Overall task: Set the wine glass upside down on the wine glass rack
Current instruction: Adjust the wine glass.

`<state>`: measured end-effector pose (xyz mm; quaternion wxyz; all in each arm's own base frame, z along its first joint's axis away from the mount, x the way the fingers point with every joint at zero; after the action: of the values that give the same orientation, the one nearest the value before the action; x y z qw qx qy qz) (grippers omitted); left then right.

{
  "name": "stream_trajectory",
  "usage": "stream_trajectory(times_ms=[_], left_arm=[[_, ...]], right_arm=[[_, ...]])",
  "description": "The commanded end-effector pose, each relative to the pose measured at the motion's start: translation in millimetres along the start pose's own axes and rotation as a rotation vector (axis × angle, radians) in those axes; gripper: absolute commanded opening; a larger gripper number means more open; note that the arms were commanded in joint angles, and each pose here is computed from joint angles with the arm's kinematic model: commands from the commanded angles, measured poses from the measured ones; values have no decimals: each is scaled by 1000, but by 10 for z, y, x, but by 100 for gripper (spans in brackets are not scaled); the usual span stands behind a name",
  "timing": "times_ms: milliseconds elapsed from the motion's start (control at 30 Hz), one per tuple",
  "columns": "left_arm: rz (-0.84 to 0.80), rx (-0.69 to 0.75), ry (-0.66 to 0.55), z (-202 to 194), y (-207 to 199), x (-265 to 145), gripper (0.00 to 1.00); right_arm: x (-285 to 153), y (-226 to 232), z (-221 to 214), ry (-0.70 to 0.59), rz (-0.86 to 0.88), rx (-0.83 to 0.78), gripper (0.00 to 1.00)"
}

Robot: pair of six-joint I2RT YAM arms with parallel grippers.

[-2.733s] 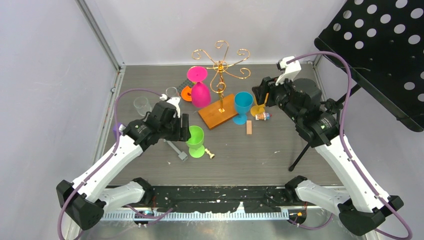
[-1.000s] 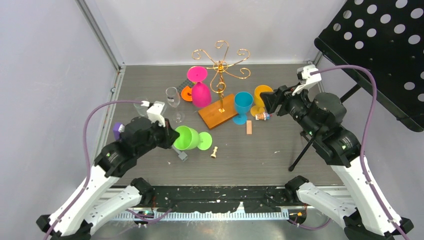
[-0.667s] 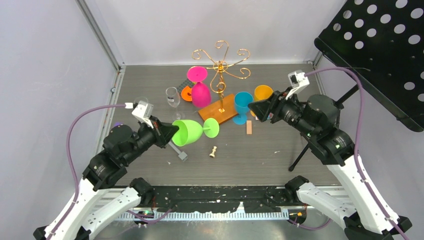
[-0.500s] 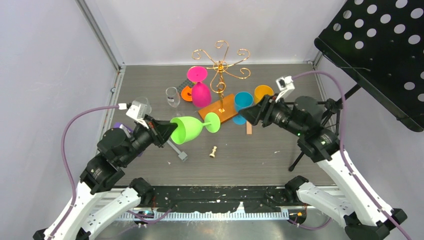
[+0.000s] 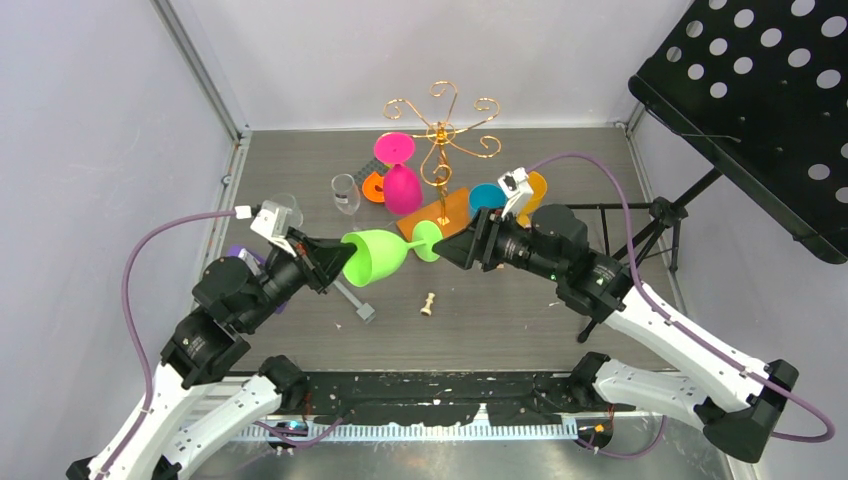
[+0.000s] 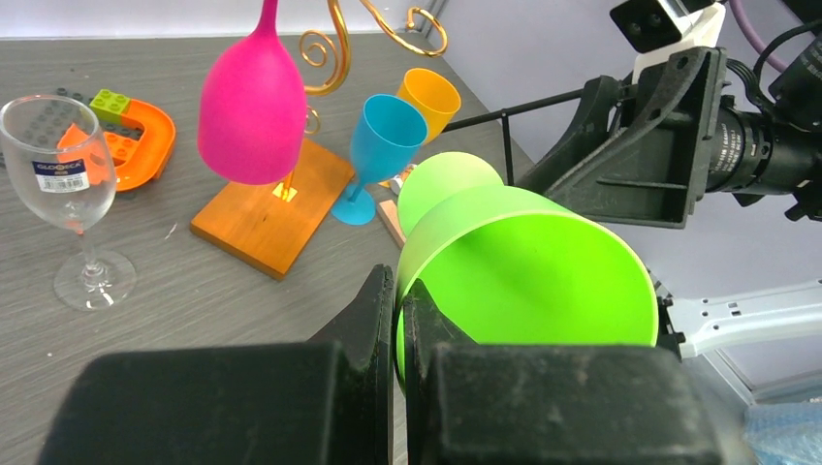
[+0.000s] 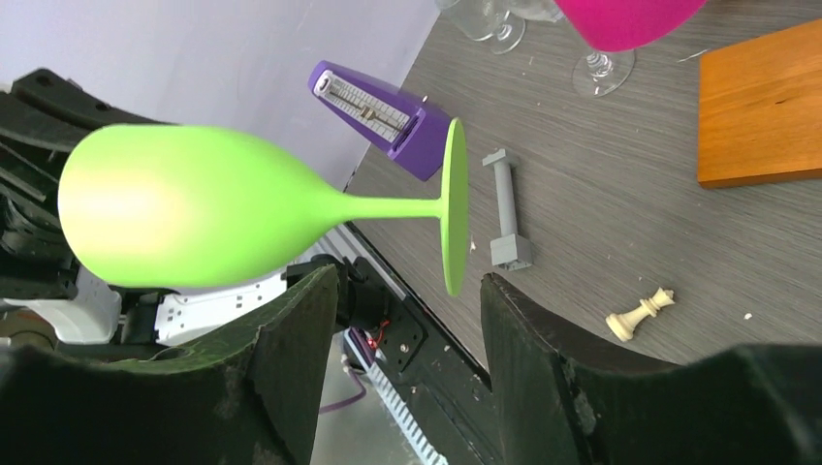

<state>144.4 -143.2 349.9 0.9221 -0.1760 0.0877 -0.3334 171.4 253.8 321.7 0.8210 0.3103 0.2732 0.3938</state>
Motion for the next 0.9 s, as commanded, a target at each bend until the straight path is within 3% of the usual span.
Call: stream_trajectory(times_ms=[0,433,600,733,867], left_arm=[[-87,-13,-63,127,-143,-8,0],[-132,-35,-75,139,-211,-34,0],[-126,-34,-76,125,-195,-14,0],[-145,-27,-68,129,-225,-19,23],[-172,-8,-74,154,-263,-70,41]], right_arm=[[53,49,147,-97,11,19,61],[172,-14,66,-55,-20,-5,40],[141,-10,103,-54,-40,-42,16],[58,-5,193,-80,-79,-87,6],[-73,-38,329,-141,-142,-141,6]])
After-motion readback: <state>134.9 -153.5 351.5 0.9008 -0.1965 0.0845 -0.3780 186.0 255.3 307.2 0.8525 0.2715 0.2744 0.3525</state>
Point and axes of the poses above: each gripper's point midway between its finger pads, its own x axis out along the fingers, its own y axis along the line the jaws close on, z = x × y, the point moved 4 cm from there along -x, back along the fingers, and after that the axes turned 2 degrees about x, right-handed, at the moved point
